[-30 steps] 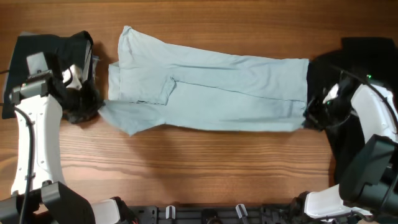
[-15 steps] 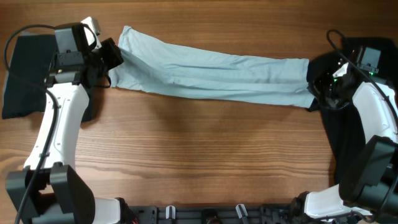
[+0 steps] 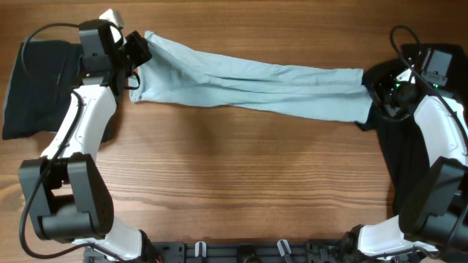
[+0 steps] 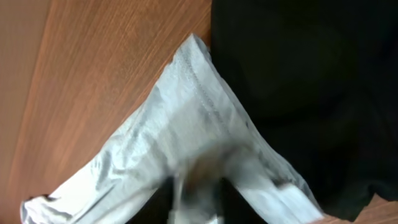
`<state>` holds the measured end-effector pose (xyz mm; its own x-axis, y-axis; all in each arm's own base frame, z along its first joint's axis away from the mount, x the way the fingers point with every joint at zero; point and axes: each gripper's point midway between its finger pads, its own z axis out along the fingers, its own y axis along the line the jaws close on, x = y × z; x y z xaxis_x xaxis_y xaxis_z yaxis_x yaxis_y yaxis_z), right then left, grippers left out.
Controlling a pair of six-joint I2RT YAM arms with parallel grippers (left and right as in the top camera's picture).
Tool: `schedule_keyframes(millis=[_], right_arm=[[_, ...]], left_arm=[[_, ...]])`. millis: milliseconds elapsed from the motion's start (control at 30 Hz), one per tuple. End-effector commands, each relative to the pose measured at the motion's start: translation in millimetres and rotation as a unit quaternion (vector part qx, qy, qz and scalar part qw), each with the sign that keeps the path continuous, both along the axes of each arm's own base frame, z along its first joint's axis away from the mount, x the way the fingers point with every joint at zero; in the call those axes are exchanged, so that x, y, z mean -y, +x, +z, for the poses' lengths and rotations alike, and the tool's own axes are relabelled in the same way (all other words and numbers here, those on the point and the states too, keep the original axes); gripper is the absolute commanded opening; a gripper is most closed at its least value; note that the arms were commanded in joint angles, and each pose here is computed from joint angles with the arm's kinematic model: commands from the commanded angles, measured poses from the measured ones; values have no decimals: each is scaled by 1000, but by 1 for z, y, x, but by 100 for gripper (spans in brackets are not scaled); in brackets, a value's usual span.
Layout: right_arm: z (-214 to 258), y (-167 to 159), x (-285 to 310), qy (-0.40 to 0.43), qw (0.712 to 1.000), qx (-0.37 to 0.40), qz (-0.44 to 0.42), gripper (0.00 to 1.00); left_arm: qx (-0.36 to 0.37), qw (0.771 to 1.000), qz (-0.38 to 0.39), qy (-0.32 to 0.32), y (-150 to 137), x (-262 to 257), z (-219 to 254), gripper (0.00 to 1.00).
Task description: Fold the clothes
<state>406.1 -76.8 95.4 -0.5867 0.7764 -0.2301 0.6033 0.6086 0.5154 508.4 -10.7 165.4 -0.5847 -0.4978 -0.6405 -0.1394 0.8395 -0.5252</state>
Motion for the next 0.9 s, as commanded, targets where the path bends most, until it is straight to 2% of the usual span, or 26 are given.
schedule_keyframes(millis=[0,33,67,100,200,267,333,400,433,500,633,700,767,833,867], right_arm=[[1,3,-6,-14,998,12,56,82],[-1,1,-7,-16,998,8,63,84],[-3,-3,-8,-18,997,1,72,85],[-5,-7,-10,-22,996,-8,85,86],[-11,-20,-14,-29,992,-27,118,87],[-14,-28,-16,-25,991,-43,126,87],[-16,-32,-18,-22,990,-51,129,85],[-15,-34,-23,-12,989,-52,138,79],[-15,-34,-25,-11,989,-51,141,78],[-15,-33,-29,-11,988,-51,146,77],[-15,-33,-31,-12,987,-51,149,77],[-15,-32,-31,-12,987,-50,149,77],[-15,-32,-31,-12,988,-50,149,77],[-15,-32,-30,-14,988,-51,147,76],[-15,-32,-30,-15,988,-51,146,76]], left_arm=[[13,1000,5,0,7,0,5,25],[13,1000,5,0,7,0,5,45],[13,1000,5,0,7,0,5,60],[11,1000,1,5,7,0,4,65],[-15,1000,-5,9,-2,-2,-7,72],[-78,996,-54,-5,-26,17,-30,64],[-136,987,-81,14,-48,27,-54,62],[-166,980,-103,28,-57,37,-73,51],[-173,978,-113,35,-59,40,-81,49],[-195,973,-111,46,-59,42,-105,57],[-228,965,-122,46,-63,43,-137,56],[-237,962,-128,37,-65,46,-148,50],[-216,967,-134,33,-55,50,-145,35],[-186,972,-139,28,-44,56,-137,29],[-179,973,-143,29,-41,59,-136,21]])
